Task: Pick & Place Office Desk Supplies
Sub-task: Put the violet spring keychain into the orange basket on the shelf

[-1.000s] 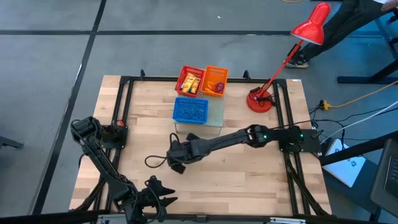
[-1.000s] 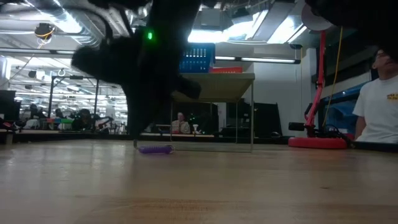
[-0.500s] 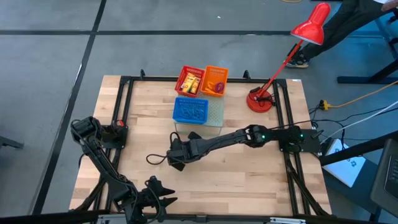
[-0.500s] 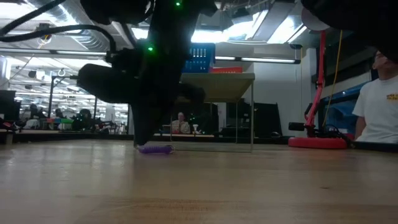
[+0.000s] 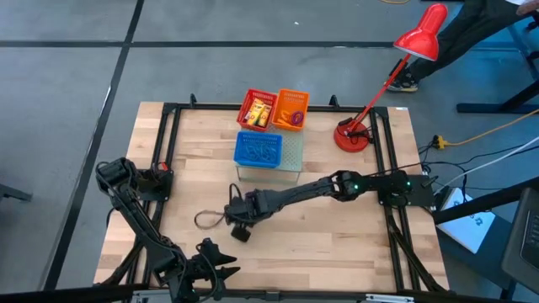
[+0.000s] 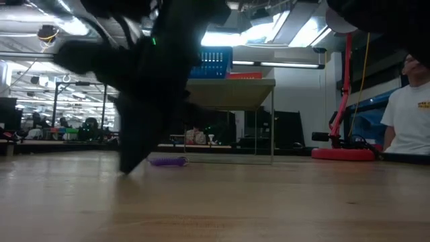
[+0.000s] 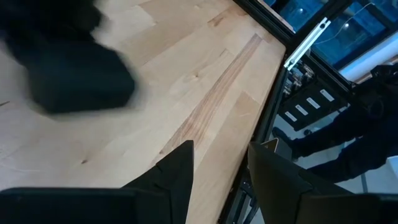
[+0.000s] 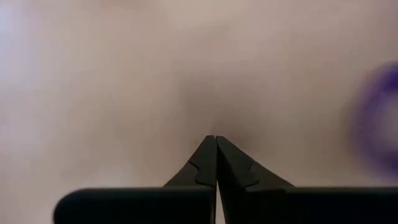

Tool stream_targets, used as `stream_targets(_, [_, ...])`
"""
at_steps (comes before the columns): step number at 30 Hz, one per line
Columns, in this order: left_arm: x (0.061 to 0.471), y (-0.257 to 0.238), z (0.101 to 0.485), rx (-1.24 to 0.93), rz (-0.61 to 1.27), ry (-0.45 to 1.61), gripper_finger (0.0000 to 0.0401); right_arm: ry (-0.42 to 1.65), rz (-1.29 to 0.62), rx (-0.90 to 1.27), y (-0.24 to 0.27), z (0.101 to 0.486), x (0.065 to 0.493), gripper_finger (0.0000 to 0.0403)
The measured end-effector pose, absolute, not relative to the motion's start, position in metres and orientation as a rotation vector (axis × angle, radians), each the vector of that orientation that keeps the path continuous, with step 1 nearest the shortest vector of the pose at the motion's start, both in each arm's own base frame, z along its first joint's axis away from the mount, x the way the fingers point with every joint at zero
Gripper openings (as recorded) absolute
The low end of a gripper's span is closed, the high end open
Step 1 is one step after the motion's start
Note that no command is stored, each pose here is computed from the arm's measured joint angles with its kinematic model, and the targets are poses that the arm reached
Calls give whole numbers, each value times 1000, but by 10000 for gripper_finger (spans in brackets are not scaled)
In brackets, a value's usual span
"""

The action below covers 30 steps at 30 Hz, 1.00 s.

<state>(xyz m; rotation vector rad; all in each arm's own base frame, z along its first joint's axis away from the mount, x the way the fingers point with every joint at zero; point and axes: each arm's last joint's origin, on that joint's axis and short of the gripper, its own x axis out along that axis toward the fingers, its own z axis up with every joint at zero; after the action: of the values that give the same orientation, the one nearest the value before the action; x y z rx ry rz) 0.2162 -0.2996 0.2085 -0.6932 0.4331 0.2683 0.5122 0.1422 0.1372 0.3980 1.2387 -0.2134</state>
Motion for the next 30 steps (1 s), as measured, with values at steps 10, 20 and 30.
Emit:
stream_targets(10, [217, -303, 211, -716, 237, 434, 147, 1245, 38, 535, 225, 141, 495, 0])
stream_targets(20, [218, -301, 211, -685, 252, 413, 148, 990, -187, 421, 214, 198, 489, 0])
stream_targets(30, [218, -302, 211, -679, 251, 399, 148, 956, -536, 272, 151, 191, 498, 0])
